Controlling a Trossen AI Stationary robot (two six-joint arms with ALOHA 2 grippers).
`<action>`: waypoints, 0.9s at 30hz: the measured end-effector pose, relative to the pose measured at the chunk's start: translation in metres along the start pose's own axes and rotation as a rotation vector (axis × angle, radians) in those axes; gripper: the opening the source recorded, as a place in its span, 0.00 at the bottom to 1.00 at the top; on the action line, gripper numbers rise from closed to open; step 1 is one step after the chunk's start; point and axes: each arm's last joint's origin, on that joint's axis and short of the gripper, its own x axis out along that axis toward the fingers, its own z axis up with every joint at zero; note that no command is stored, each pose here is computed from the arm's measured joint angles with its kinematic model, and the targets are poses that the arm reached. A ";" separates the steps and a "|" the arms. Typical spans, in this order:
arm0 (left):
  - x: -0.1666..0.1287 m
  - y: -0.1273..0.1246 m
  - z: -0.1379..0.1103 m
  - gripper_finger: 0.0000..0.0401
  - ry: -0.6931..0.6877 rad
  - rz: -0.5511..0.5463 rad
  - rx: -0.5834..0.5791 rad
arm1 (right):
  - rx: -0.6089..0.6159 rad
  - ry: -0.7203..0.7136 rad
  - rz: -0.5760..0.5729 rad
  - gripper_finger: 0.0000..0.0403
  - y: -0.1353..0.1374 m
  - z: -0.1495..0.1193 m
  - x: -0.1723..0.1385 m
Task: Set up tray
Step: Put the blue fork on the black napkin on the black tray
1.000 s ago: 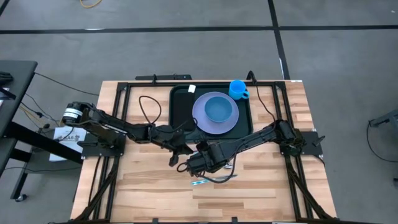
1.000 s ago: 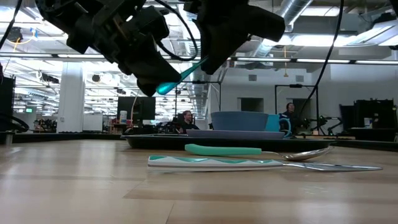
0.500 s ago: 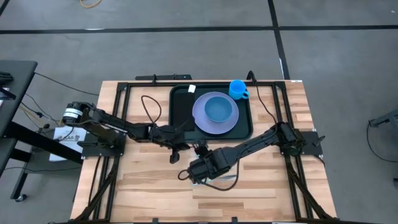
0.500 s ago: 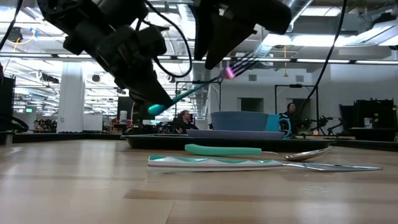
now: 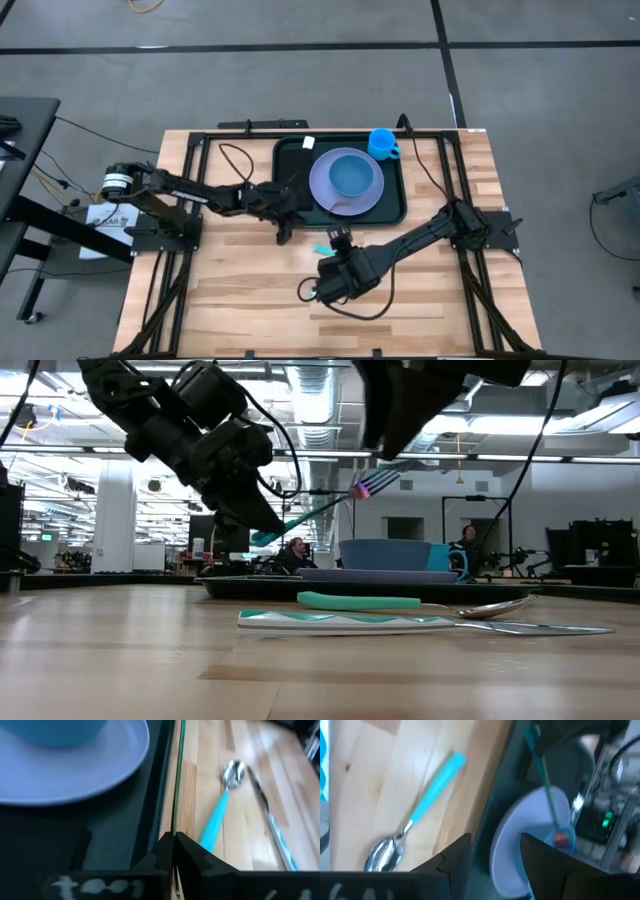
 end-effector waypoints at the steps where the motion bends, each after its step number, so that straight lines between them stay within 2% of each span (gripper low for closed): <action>1: 0.000 0.002 0.002 0.00 -0.018 0.002 -0.012 | 0.018 0.017 0.001 0.40 0.000 -0.002 -0.001; 6: -0.011 0.012 0.018 0.00 -0.166 -0.011 -0.055 | 0.079 0.136 -0.011 0.39 -0.001 -0.016 -0.002; 10: -0.036 0.016 0.027 0.00 -0.309 -0.021 -0.085 | 0.150 0.120 -0.018 0.39 -0.005 -0.025 -0.006; 13: -0.060 0.013 0.030 0.00 -0.427 -0.042 -0.094 | 0.263 0.080 -0.074 0.39 -0.016 -0.042 -0.014; 16: -0.080 0.007 0.026 0.00 -0.520 -0.050 -0.119 | 0.396 0.000 -0.129 0.38 -0.024 -0.061 -0.013; 20: -0.093 0.000 0.012 0.00 -0.609 -0.033 -0.189 | 0.559 -0.154 -0.135 0.37 -0.027 -0.090 -0.003; 27: -0.091 0.004 -0.013 0.00 -0.740 0.016 -0.400 | 0.803 -0.348 -0.149 0.38 -0.022 -0.132 0.041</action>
